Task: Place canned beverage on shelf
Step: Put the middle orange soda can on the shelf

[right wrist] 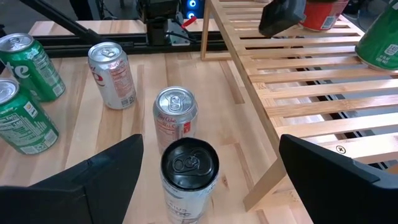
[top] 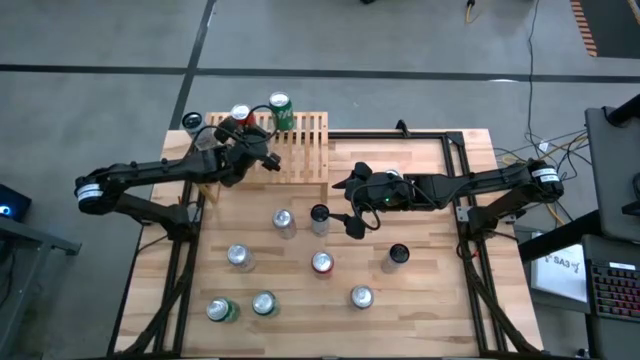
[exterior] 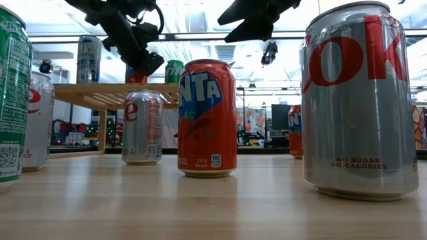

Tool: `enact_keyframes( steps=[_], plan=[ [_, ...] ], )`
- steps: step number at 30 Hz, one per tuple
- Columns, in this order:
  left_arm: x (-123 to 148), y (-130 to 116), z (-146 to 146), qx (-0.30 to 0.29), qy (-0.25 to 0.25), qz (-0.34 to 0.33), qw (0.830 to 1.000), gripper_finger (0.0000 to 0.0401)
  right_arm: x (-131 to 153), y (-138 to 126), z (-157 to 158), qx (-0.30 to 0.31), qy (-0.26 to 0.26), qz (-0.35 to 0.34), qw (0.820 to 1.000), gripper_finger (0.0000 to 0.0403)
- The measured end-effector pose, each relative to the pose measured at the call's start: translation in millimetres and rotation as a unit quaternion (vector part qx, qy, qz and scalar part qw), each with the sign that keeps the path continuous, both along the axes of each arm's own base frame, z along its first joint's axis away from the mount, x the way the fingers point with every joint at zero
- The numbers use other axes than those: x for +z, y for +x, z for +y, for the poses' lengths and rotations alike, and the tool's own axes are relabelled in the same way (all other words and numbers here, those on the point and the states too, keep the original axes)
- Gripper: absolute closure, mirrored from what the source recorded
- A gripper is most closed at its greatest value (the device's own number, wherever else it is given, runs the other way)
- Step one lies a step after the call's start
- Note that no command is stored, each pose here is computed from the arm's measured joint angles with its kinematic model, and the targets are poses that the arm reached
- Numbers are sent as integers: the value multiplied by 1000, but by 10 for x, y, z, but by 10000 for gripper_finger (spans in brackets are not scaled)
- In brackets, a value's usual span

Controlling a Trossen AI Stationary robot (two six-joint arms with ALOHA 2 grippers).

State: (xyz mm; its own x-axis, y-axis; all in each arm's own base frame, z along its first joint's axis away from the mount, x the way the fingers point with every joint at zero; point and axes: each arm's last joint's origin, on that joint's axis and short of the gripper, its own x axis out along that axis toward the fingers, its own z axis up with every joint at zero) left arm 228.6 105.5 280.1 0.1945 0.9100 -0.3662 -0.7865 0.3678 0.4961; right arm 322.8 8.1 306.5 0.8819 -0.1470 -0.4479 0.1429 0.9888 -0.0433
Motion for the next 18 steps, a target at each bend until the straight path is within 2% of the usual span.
enact_keyframes(
  steps=[3,12,18],
  plan=[
    [-6,12,-6,-17,-15,-11,1000,401,0,0,0,0,0,0,1000,39],
    [-19,23,-5,-18,-25,-26,999,401,5,3,-1,0,0,-3,1000,39],
    [-129,84,28,4,-21,-4,1000,401,6,3,0,0,0,-4,1000,39]
  ],
)
